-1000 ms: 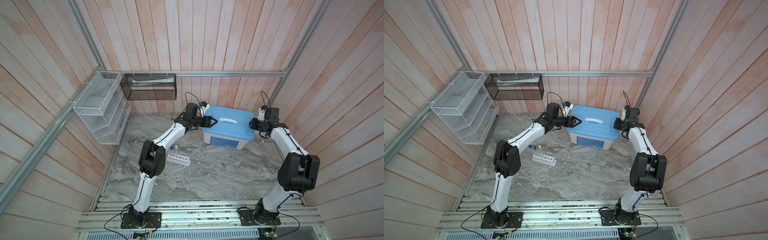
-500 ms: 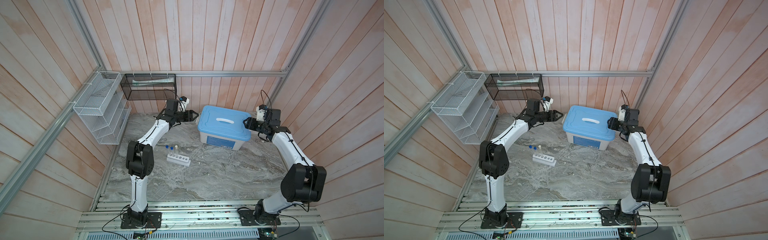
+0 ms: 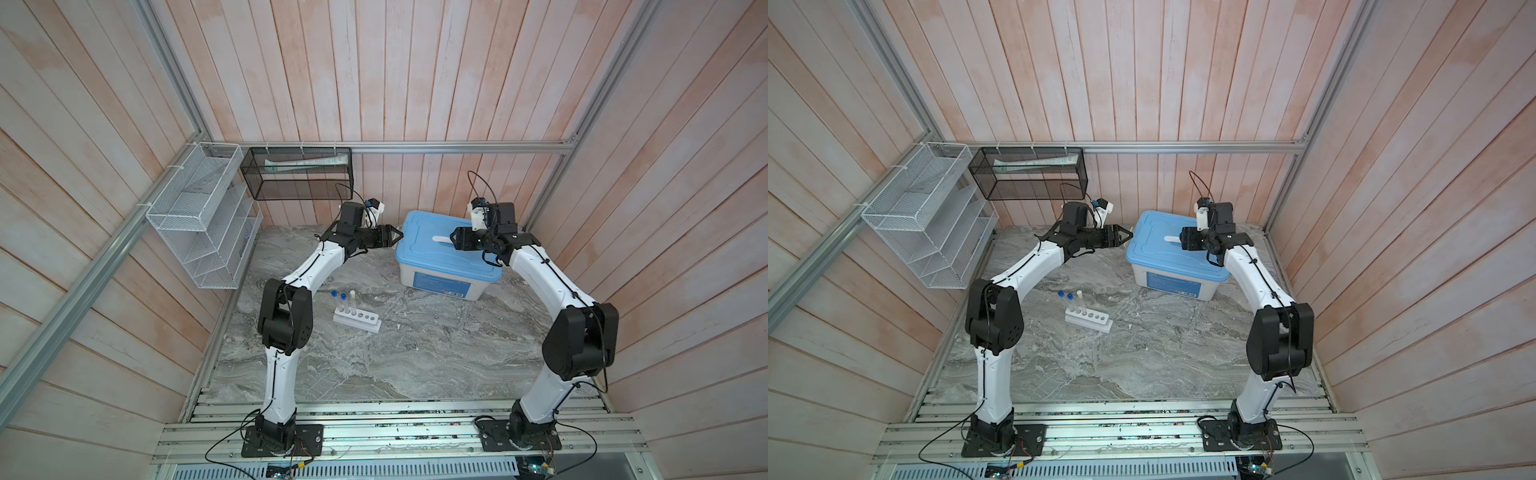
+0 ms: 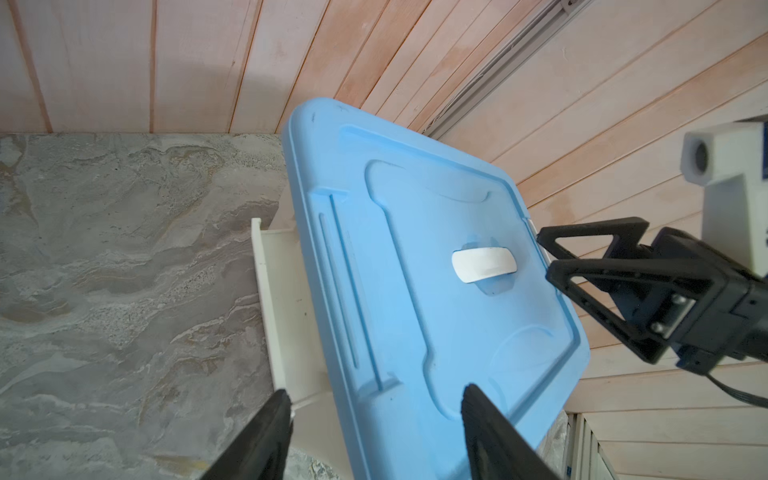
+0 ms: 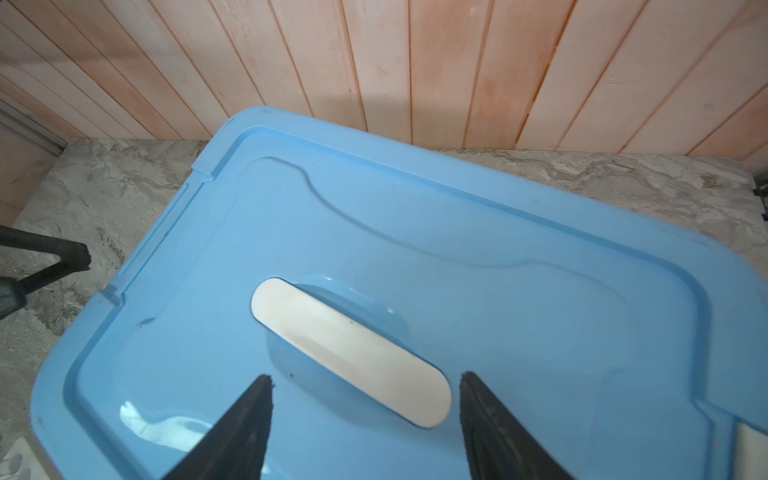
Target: Organize the chemistry lab equipment
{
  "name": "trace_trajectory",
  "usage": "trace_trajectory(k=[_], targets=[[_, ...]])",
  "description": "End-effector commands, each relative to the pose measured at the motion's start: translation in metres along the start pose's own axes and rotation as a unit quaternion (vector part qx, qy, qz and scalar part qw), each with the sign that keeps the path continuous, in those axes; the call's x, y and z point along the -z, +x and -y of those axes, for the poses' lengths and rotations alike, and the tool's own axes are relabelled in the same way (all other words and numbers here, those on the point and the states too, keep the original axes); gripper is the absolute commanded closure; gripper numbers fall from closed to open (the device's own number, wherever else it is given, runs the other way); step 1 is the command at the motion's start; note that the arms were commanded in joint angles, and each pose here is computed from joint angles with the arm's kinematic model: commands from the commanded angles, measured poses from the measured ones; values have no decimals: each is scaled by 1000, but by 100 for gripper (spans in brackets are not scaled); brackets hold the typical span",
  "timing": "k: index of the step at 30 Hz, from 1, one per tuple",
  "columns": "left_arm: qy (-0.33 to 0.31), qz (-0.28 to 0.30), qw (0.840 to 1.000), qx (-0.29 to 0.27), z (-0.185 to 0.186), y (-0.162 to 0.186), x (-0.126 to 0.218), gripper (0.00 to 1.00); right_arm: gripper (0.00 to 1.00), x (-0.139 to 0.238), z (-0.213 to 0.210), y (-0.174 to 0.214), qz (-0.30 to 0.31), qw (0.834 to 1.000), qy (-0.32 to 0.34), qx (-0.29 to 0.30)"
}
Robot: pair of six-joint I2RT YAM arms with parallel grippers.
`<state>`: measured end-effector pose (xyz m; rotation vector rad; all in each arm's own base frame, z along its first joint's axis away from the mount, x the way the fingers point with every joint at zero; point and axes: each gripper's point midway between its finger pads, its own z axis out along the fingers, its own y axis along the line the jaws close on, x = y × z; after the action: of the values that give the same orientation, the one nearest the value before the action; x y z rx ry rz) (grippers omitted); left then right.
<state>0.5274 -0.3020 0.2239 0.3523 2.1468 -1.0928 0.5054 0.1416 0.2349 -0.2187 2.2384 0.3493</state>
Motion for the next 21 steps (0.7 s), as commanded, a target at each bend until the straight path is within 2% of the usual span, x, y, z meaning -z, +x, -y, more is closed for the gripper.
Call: trace_trajectory(k=[1,11,21], targets=[[0,7,1000,10,-10,0,-3,33,28,-13,-14,0,-14,1000,4,27],[22,14,999,33,-18,2,-3,32,28,-49,-58,-1,-12,998,-20,61],[48,15,998,37,-19,-1,-9,29,28,-75,-60,34,-57,995,-5,79]])
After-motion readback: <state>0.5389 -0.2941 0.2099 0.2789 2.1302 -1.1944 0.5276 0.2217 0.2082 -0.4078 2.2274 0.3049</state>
